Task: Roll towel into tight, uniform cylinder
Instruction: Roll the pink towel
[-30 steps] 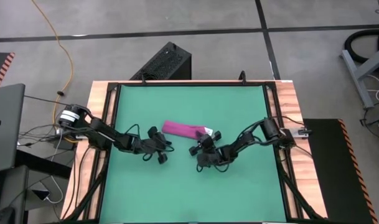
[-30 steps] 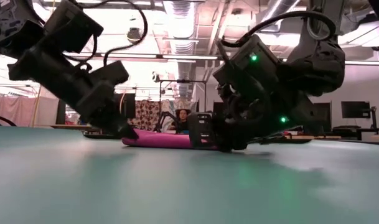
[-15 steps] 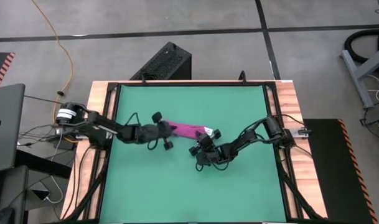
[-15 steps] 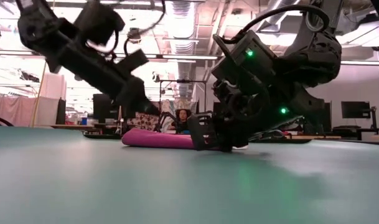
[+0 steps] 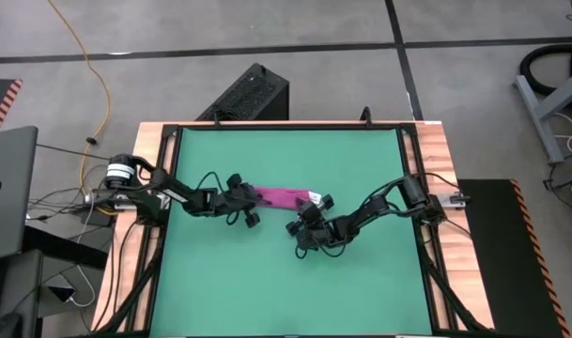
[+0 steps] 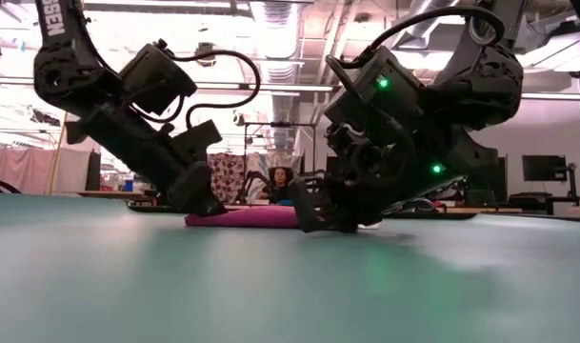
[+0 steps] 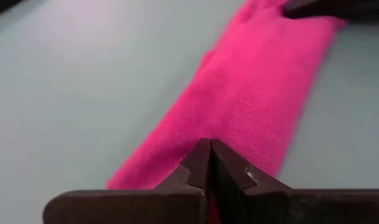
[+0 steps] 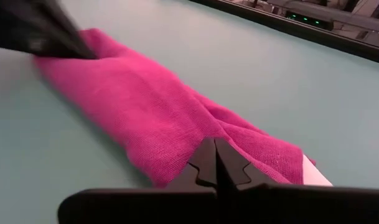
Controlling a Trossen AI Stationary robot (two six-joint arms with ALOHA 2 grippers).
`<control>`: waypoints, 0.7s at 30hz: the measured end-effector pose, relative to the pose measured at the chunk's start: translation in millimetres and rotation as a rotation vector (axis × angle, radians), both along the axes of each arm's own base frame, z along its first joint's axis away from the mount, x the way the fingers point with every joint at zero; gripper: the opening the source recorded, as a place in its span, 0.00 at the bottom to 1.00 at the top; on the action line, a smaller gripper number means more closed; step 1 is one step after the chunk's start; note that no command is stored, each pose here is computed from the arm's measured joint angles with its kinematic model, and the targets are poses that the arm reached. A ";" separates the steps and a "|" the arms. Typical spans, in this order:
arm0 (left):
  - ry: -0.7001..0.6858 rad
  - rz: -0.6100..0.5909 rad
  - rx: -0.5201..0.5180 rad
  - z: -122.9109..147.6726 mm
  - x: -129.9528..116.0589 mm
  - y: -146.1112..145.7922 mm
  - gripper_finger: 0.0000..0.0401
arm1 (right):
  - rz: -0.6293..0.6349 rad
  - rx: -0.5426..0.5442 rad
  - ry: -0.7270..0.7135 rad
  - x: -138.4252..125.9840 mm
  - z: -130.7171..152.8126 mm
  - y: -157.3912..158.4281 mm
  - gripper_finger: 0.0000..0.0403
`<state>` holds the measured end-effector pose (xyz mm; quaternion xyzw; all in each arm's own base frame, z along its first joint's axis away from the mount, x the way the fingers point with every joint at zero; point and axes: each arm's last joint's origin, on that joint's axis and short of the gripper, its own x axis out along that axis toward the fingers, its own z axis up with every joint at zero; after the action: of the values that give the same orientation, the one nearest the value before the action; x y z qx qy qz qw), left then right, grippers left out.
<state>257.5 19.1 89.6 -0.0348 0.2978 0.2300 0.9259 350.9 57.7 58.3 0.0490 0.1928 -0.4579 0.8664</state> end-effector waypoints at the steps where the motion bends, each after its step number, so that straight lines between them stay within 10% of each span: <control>1: 0.002 -0.008 -0.011 -0.2 -0.2 -2.9 0.00 | -0.004 0.002 0.008 -1.0 -0.9 -0.2 0.02; 21: -0.017 -0.057 -0.052 3.2 2.3 -27.5 0.00 | 0.013 0.043 0.077 -6.1 9.9 -5.5 0.02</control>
<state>259.8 -8.4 92.8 -0.0525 0.2968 0.1955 0.9332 344.8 52.2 68.2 0.0485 0.2361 -0.4497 0.8600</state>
